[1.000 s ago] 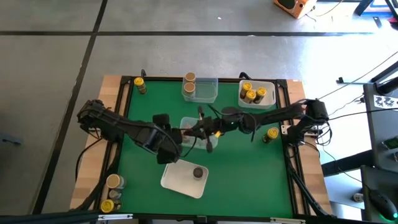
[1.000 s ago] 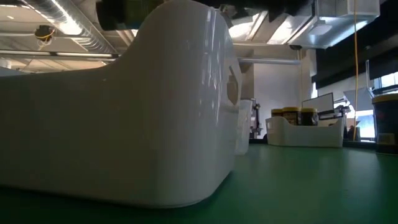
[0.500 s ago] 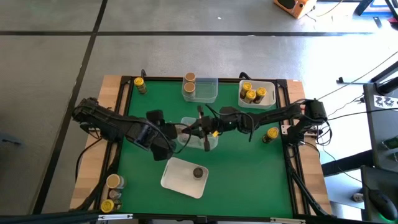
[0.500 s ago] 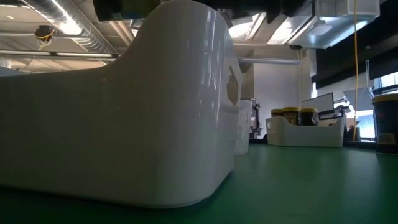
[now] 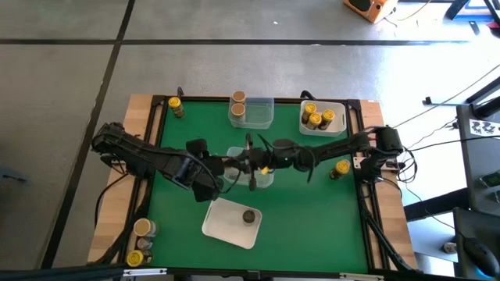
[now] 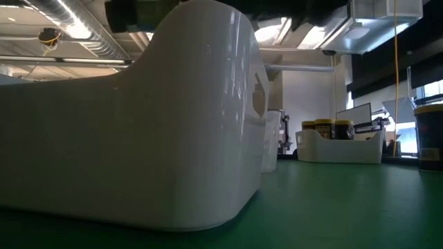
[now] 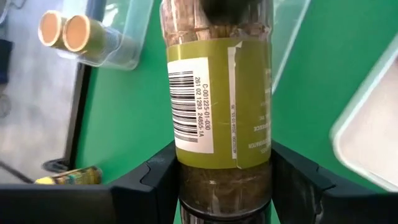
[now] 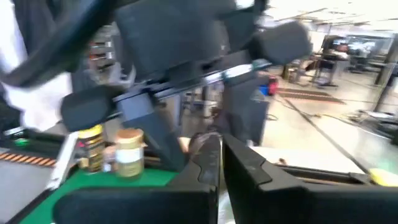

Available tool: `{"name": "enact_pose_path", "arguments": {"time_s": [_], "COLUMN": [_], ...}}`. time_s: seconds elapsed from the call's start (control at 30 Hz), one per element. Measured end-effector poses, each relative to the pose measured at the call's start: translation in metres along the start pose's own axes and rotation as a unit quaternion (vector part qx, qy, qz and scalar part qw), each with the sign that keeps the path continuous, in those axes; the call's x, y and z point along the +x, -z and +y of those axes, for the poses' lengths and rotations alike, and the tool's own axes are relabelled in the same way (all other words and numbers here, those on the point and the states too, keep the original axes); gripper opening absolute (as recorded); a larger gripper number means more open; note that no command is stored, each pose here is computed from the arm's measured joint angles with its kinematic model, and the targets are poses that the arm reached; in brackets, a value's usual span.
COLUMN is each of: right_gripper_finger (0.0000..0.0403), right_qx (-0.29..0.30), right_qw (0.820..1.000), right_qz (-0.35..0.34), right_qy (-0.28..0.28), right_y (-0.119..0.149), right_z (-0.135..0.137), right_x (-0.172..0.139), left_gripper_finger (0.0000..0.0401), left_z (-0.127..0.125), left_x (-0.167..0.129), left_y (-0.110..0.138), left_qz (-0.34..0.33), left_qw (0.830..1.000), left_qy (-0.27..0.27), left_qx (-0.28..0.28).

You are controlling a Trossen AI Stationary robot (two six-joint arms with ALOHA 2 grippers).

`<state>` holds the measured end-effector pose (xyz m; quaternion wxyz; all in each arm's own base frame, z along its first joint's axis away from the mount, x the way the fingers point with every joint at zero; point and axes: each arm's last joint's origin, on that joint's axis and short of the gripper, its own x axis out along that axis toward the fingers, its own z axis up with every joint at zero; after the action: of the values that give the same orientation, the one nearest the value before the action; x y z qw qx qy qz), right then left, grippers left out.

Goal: Sort spices by type
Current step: Put the black seasoning bottle into the bottom white bin

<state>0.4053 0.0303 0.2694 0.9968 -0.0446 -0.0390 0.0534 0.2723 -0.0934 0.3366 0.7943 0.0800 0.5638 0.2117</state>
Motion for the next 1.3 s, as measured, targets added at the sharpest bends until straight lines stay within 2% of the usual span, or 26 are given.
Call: {"name": "enact_pose_path", "arguments": {"time_s": [0.23, 0.5, 0.6, 0.77, 0.9, 1.03, 1.17, 1.3], "right_gripper_finger": [0.0021, 0.0021, 0.0021, 0.0021, 0.0021, 0.0021, 0.0021, 0.0021], "right_qx": [0.004, 0.003, 0.004, -0.016, -0.035, -0.052, -0.062, -0.05], "right_qw": [1.0, 0.999, 0.998, 0.988, 0.971, 0.948, 0.926, 0.916], "right_qz": [0.019, 0.027, 0.064, 0.141, 0.221, 0.29, 0.337, 0.36], "right_qy": [0.017, 0.024, 0.023, 0.052, 0.085, 0.125, 0.157, 0.17], "right_y": [0.012, 0.014, 0.01, -0.013, -0.015, -0.01, -0.002, 0.003], "right_z": [-0.014, -0.014, -0.014, -0.016, -0.018, -0.02, -0.026, -0.033], "right_x": [0.011, 0.011, 0.005, -0.018, -0.034, -0.045, -0.051, -0.055], "left_gripper_finger": [0.0188, 0.0193, 0.0201, 0.0194, 0.0193, 0.0193, 0.0191, 0.0192], "left_z": [-0.002, 0.003, 0.006, 0.004, 0.001, 0.004, 0.017, 0.021], "left_x": [-0.009, -0.017, -0.015, -0.008, 0.002, 0.013, 0.03, 0.057], "left_y": [0.007, 0.013, 0.019, 0.03, 0.037, 0.039, 0.032, 0.037], "left_qz": [-0.005, -0.015, 0.007, 0.044, 0.1, 0.17, 0.227, 0.314], "left_qw": [1.0, 1.0, 1.0, 0.999, 0.994, 0.981, 0.963, 0.929], "left_qy": [0.01, -0.004, -0.02, 0.007, 0.039, 0.094, 0.137, 0.179], "left_qx": [0.005, -0.009, -0.021, -0.016, -0.012, -0.025, -0.055, -0.075]}}
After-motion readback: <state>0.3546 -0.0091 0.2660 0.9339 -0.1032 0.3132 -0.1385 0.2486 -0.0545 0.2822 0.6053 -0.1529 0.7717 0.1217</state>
